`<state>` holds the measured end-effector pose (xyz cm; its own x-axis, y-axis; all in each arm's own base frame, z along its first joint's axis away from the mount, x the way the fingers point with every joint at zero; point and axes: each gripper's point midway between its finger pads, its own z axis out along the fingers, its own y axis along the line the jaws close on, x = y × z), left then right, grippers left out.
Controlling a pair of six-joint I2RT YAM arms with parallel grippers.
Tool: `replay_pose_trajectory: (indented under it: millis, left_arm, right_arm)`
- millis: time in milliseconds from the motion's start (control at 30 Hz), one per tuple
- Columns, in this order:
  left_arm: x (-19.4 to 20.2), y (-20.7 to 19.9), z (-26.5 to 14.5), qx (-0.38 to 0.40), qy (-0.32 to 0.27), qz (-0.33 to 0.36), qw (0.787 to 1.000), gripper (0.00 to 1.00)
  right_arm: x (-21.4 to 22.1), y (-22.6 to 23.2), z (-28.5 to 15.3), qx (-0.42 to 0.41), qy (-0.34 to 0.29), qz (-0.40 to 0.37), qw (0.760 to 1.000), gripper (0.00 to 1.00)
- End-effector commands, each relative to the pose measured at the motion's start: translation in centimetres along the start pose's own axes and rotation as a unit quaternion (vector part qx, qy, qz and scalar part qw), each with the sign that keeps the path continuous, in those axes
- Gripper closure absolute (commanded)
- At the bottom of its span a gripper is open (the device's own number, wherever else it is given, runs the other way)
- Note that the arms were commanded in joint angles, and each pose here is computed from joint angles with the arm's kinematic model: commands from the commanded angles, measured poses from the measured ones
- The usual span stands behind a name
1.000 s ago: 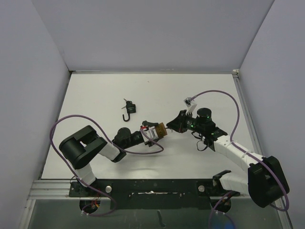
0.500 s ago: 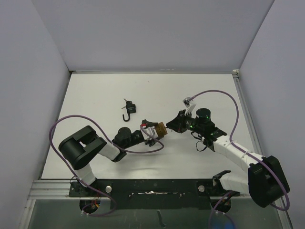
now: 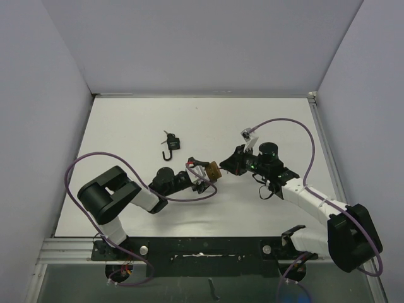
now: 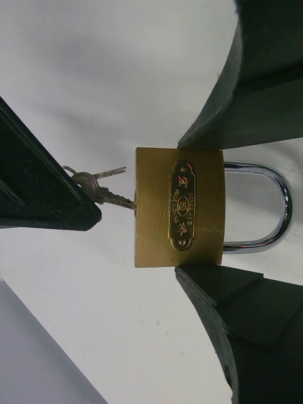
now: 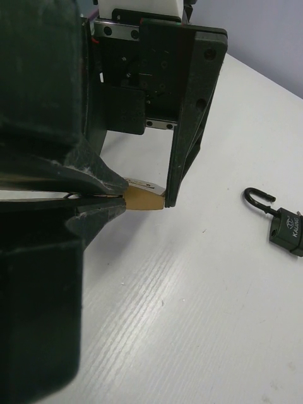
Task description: Unlock with the key
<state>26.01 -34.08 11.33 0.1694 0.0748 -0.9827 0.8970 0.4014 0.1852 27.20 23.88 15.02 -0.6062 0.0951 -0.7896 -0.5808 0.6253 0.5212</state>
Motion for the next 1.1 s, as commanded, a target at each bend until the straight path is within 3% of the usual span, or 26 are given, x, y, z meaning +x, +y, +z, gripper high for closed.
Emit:
replay_pose_trajectory:
  millis: [0,500,1067]
  left_arm:
    - [-10.1,2.1,1.8,-0.019,-0.157,0.048,0.986,1.0]
    - [-10.6,2.5,2.3,-0.024,-0.152,0.053,0.987,1.0]
    - [-11.4,-0.1,2.0,0.042,-0.18,0.066,0.98,1.0]
  right_arm:
    - [-0.7,2.3,0.8,-0.045,0.008,-0.026,0.999,1.0]
    - [-0.2,3.3,1.1,-0.071,0.031,-0.059,0.995,1.0]
    - [-1.2,3.2,1.8,-0.067,0.017,-0.043,0.997,1.0]
